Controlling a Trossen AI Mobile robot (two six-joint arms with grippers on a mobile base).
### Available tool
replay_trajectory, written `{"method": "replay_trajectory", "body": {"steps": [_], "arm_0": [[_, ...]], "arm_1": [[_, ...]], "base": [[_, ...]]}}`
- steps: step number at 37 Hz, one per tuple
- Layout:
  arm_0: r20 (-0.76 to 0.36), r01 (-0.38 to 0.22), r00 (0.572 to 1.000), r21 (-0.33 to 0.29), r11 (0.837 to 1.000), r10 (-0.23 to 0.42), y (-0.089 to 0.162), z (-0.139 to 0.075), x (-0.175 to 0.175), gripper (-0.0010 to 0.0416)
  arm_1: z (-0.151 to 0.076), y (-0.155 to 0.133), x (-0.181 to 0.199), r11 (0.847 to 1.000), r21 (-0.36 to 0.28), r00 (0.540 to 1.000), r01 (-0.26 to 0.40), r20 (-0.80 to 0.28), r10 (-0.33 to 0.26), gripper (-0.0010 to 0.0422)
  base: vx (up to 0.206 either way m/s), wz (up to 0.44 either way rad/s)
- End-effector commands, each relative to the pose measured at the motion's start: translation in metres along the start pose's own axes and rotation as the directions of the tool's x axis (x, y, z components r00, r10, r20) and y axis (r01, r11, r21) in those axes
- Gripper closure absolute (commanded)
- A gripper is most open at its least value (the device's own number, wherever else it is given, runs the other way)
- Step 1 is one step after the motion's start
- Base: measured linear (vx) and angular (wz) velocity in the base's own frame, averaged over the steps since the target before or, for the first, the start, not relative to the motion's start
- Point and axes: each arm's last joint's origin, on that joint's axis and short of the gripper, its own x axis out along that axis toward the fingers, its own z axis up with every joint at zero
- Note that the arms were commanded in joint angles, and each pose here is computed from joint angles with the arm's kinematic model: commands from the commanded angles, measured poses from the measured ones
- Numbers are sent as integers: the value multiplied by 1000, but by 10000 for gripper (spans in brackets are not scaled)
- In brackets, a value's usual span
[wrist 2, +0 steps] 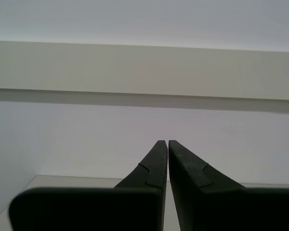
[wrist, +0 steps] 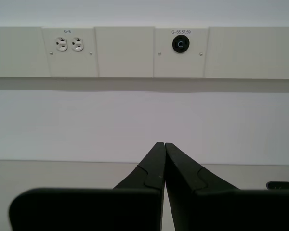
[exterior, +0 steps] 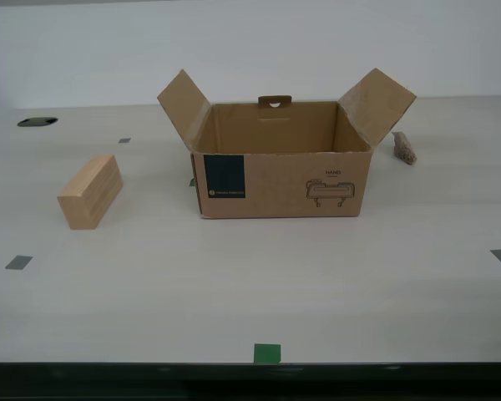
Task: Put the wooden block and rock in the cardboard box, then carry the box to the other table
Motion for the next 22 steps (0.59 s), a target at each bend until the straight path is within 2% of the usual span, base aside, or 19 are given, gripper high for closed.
{"method": "replay_trajectory", "body": {"steps": [1,10,22], "arm_0": [[-2,0,1000,2,1000,0,0,0,0,406],[-81,0,997,2,1000,0,0,-1,0,406],[-201,0,980,3,1000,0,0,12,1,406]], "arm_1": [[1,0,0,1000,-13,1000,3,6,-3,412],[-1,0,0,1000,-26,1000,3,-19,-3,412],[-1,0,4,1000,-27,981,-5,-191,-1,412]], "base": [[0,0],[0,0],[0,0]]}}
